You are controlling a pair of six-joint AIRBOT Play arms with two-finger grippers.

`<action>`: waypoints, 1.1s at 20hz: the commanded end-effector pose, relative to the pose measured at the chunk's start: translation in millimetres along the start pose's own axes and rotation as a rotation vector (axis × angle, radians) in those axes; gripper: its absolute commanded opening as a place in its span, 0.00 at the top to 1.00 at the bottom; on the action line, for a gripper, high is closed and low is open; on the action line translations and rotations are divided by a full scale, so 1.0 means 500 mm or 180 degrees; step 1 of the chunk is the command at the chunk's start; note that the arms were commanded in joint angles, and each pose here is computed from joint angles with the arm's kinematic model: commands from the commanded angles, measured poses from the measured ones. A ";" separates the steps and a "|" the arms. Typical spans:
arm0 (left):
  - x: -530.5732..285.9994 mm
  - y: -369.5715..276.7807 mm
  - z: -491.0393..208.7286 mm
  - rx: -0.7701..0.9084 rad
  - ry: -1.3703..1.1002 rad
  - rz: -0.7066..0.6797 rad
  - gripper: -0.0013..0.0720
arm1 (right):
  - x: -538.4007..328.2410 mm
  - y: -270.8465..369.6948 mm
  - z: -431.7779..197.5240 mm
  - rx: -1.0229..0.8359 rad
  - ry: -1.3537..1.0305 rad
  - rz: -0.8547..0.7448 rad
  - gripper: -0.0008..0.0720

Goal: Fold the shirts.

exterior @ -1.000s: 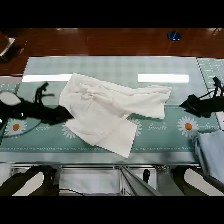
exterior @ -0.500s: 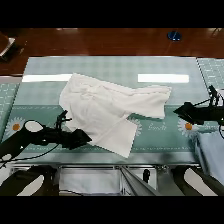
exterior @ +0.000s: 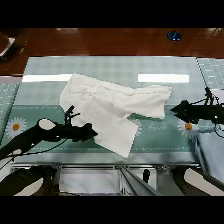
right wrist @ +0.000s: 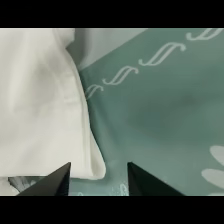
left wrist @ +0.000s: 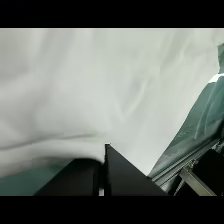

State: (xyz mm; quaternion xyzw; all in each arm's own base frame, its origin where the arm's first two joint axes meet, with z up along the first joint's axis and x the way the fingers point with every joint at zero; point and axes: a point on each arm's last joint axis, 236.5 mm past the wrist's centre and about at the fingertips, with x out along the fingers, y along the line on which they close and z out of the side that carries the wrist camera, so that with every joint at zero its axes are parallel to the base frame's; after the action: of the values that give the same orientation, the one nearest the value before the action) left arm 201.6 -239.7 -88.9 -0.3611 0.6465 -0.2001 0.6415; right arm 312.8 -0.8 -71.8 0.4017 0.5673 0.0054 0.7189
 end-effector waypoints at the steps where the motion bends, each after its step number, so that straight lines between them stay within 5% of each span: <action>1: -0.007 -0.062 0.041 0.0244 -0.0136 -0.0151 0.95 | 0.050 0.009 0.001 0.0151 0.0216 0.0149 0.43; 6: -0.024 -0.117 0.071 0.0393 -0.0236 -0.0278 0.95 | 0.123 0.070 -0.044 -0.0191 0.0583 0.0102 0.44; 10: -0.030 -0.121 0.079 0.0464 -0.0264 -0.0295 0.95 | 0.133 0.115 -0.045 -0.0482 0.0617 0.0169 0.96; 14: -0.184 -0.198 0.198 0.0708 -0.0648 -0.0686 0.95 | -0.019 0.278 0.050 -0.1215 0.0225 0.0359 0.96; 19: -0.680 -0.451 0.373 0.1256 -0.2610 -0.1484 0.96 | -0.424 0.567 0.147 -0.2169 -0.1506 0.0594 0.96; 22: -0.883 -0.554 0.303 0.2093 -0.3281 -0.1159 0.96 | -0.629 0.624 0.068 -0.2608 -0.2270 0.0521 0.96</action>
State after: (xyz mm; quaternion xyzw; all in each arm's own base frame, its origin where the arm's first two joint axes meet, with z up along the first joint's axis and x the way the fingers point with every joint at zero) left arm 399.1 -106.2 292.0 -0.3797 0.2007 -0.2990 0.8522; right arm 416.1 52.5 266.8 0.1715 0.3136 0.1691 0.9185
